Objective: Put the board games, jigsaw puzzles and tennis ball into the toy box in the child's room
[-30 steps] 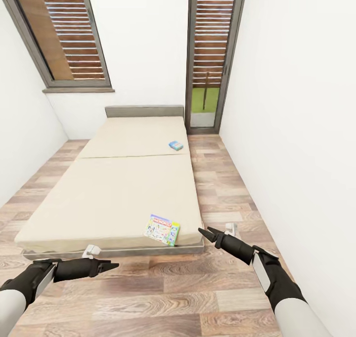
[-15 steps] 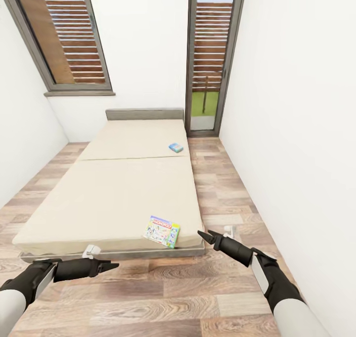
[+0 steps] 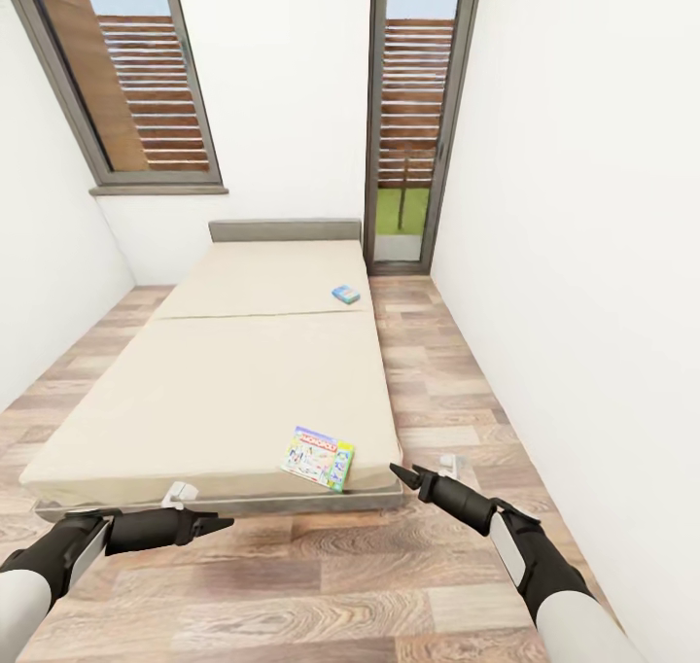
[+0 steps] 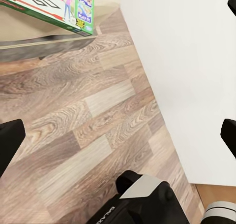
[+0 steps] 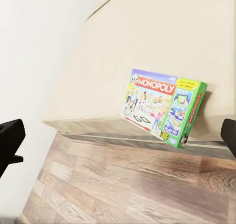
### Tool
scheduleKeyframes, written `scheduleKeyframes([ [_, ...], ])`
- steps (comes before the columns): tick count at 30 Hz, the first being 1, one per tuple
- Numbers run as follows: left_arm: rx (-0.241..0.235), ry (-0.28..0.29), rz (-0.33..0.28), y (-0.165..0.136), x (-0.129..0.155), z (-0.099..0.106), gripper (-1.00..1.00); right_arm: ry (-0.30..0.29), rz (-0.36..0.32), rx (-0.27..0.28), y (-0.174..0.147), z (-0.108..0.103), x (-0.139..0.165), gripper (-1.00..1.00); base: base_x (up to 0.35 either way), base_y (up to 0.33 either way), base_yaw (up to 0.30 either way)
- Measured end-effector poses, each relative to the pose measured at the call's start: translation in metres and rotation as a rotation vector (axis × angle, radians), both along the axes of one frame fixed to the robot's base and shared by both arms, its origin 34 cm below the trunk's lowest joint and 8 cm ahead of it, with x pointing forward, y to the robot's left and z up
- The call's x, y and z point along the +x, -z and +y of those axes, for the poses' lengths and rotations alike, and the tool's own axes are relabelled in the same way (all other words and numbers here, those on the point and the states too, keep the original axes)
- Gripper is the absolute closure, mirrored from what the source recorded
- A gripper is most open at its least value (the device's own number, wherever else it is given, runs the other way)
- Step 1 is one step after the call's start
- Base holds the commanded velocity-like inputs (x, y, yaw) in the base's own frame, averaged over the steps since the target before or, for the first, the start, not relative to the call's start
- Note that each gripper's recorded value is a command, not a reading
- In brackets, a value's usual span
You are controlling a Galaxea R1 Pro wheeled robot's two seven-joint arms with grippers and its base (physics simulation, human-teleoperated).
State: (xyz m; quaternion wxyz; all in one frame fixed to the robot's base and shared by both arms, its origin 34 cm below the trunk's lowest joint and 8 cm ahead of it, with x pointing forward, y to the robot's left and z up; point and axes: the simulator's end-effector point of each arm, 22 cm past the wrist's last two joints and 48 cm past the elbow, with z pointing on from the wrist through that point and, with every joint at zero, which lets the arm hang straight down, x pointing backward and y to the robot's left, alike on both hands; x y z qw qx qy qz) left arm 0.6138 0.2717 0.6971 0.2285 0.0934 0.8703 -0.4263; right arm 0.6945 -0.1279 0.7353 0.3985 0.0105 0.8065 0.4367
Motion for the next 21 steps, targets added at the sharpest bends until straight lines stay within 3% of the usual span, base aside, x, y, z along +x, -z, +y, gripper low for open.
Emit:
scheduleKeyframes([
  [21, 0.000, -0.001, -0.036, 0.017, 0.005, 0.000, -1.00, 0.006, -0.029, 0.030, 0.012, 0.000, 0.003, -1.00, 0.000, 0.000, 0.000],
])
